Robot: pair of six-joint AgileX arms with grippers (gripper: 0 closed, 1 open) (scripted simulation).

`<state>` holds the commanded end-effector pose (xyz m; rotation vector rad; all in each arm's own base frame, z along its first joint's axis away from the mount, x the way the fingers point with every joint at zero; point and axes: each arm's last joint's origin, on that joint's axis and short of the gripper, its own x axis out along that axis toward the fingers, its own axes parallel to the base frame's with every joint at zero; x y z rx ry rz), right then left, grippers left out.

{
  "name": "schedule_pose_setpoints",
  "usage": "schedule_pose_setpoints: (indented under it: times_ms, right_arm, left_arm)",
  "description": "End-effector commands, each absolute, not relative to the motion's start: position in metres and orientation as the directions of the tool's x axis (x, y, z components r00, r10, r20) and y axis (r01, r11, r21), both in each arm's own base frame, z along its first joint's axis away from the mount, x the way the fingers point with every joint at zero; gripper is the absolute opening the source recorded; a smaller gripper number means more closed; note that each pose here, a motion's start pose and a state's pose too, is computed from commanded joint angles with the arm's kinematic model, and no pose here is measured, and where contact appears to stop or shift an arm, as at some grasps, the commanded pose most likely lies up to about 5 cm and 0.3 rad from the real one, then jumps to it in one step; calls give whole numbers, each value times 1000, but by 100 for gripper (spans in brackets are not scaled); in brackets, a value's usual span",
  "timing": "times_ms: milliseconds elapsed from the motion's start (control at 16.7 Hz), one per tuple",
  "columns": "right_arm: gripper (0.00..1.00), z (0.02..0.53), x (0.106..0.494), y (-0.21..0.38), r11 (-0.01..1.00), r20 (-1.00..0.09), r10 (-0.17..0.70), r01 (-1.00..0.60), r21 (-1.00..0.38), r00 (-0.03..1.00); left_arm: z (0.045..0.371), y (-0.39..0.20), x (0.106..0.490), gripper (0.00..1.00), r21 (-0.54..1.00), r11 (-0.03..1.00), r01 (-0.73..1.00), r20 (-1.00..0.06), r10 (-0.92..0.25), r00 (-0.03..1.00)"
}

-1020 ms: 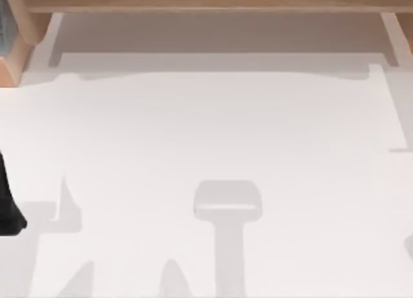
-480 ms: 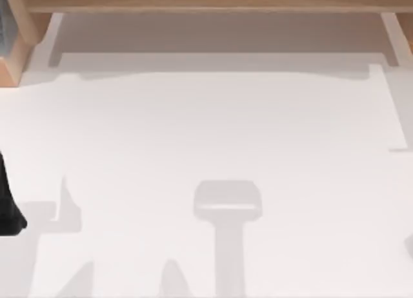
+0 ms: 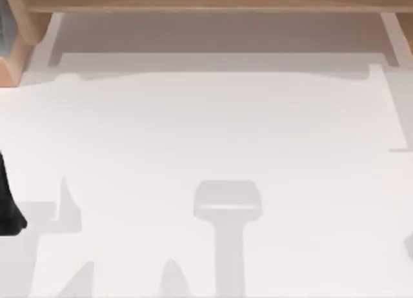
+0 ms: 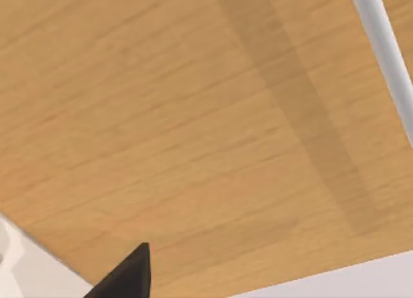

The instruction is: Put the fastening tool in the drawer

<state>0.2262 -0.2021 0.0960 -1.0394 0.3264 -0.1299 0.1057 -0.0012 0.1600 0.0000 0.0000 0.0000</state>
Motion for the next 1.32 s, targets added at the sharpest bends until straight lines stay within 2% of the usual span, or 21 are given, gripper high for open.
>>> schedule_pose_setpoints:
  times_ms: [120,240,480,660,840,1080,1320]
  right_arm:
    - [100,98,232,-201,670,-317,-288,-47,-741,904]
    - [100,100,240,-194,807,-445,-281,-42,-589,850]
    - [100,113,259,-155,962,-693,-177,-25,-271,699]
    - [100,129,266,-112,996,-839,-77,-5,-94,539]
    - [100,148,261,-66,1000,-936,-4,6,-2,353]
    - [100,171,244,-16,1000,-991,22,-12,20,136]
    - [100,185,229,12,999,-1000,7,-46,6,19]
  left_arm:
    - [160,-1,106,100,0,1000,0,0,0,1000]
    - [160,-1,106,100,0,1000,0,0,0,1000]
    - [160,-1,106,100,0,1000,0,0,0,1000]
    - [160,-1,106,100,0,1000,0,0,0,1000]
    - [160,-1,106,100,0,1000,0,0,0,1000]
    - [160,-1,106,100,0,1000,0,0,0,1000]
    - [160,-1,106,100,0,1000,0,0,0,1000]
